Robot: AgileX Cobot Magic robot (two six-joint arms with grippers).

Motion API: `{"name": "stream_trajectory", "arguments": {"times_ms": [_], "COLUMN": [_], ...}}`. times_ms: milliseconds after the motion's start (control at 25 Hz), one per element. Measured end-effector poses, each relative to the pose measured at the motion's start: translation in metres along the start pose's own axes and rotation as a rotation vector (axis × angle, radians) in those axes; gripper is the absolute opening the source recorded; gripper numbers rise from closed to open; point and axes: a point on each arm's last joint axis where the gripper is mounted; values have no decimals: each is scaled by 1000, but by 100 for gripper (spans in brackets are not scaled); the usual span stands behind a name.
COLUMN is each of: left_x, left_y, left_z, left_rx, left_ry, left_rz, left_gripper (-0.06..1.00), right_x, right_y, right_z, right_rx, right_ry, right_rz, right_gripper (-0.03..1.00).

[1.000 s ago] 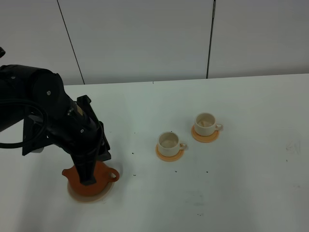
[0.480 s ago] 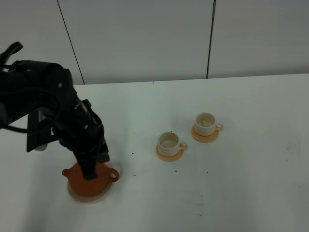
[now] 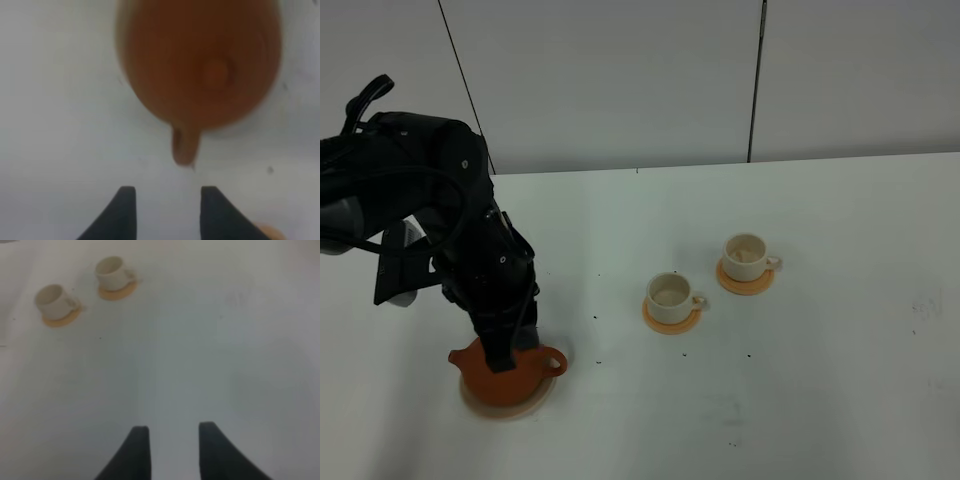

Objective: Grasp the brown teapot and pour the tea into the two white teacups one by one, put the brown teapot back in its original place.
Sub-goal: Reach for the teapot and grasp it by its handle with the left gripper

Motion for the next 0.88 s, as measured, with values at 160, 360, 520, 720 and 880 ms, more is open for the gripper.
{"name": "stream_trajectory", "arguments": {"times_ms": [160, 360, 520, 720, 880], "left_x": [-1, -1, -2, -1, 2], "left_y": [-1, -4, -7, -9, -13], "left_z": [10, 19, 23, 33, 37], "left_rx": [-27, -30, -19, -38, -38], "left_ry": [-37, -63, -83, -99, -97], "left_rz": [7, 17, 28, 31, 30], "left_gripper": [38, 38, 38, 38, 38], "right_x": [0, 0, 0, 0, 0], "right_y": [0, 0, 0, 0, 0], "right_z": [0, 0, 0, 0, 0], "right_rx": [-1, -2, -2, -3, -3], "right_ry": [0, -1, -1, -1, -1], "right_rz": [0, 1, 1, 2, 2], "right_gripper": [24, 24, 24, 24, 24]}}
Point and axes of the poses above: a point on each arm's last joint axis where the gripper is mounted, z pointing out along that axis toward the gripper, y along the wrist's bending axis when the last joint is at zero, x = y × z, and after that the axes turned 2 degrees about -z, right-handed
